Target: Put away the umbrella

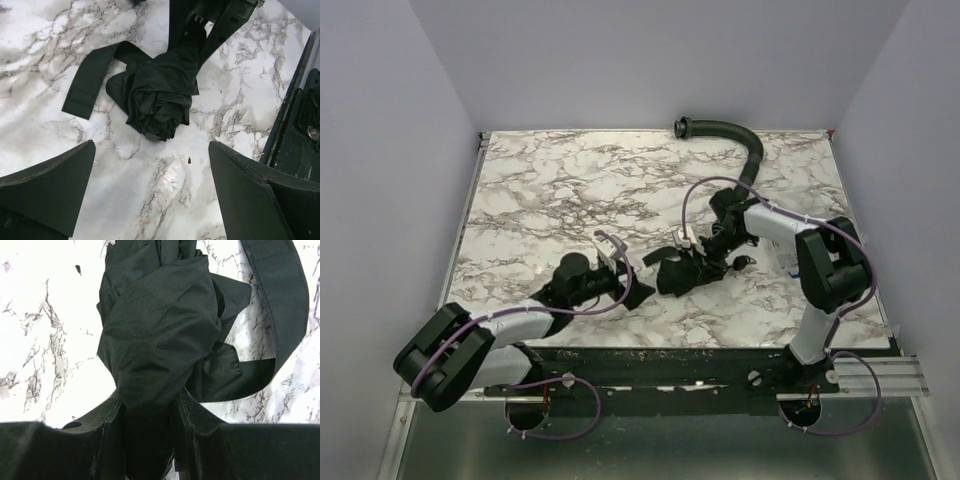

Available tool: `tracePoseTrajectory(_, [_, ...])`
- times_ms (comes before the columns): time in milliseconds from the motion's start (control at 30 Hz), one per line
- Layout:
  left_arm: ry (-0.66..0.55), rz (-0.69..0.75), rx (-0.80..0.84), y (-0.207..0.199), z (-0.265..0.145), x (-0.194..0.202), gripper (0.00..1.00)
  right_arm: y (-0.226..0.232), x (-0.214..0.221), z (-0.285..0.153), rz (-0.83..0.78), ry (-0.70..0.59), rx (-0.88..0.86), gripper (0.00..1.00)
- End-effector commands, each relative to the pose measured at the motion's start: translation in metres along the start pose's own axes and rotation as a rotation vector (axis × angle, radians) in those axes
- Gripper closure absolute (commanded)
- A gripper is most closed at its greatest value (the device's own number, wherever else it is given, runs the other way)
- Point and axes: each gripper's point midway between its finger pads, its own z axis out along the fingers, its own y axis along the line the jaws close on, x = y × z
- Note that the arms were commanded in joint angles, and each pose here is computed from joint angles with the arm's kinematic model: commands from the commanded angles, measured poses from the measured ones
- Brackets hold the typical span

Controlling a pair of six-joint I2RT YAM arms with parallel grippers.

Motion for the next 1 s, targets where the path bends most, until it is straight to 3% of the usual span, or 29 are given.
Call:
tracePoseTrajectory(0, [-0.068,0.238,0.124,-0.019,0.000,-0.016,0.02,0.089,0.072,0.009,0.374,0.282,-0.297,0.93])
tracePoseTrajectory(133, [-0.004,0.649,0.170,-0.047,0.013,0.007,0.02,0.088,0.076,0.010,0.409,0.304,-0.315,0.93])
tracePoseTrajectory(233, [0.024,0.802,0.172,-0.052,0.025,0.011,0.02,0.085,0.077,0.012,0.419,0.310,-0.309,0.93])
tracePoseTrajectory(433, [0.105,0.928,0.174,-0.053,0.060,0.022,0.02,0.079,0.077,0.014,0.428,0.308,-0.293,0.93])
tracePoseTrajectory(700, [0.219,0.904,0.275,-0.064,0.083,0.066,0.04,0.073,0.074,0.017,0.424,0.284,-0.269,0.92])
tracePoseTrajectory(833, [0.363,0.828,0.280,-0.055,0.085,0.101,0.24,0.069,0.072,0.019,0.420,0.263,-0.253,0.90])
tracePoseTrajectory(933, [0.490,0.747,0.232,-0.040,0.082,0.129,0.53,0.065,0.065,0.020,0.414,0.230,-0.241,0.82])
tracePoseTrajectory(967, [0.522,0.707,0.213,-0.036,0.080,0.137,0.72,0.064,0.060,0.019,0.412,0.215,-0.237,0.78])
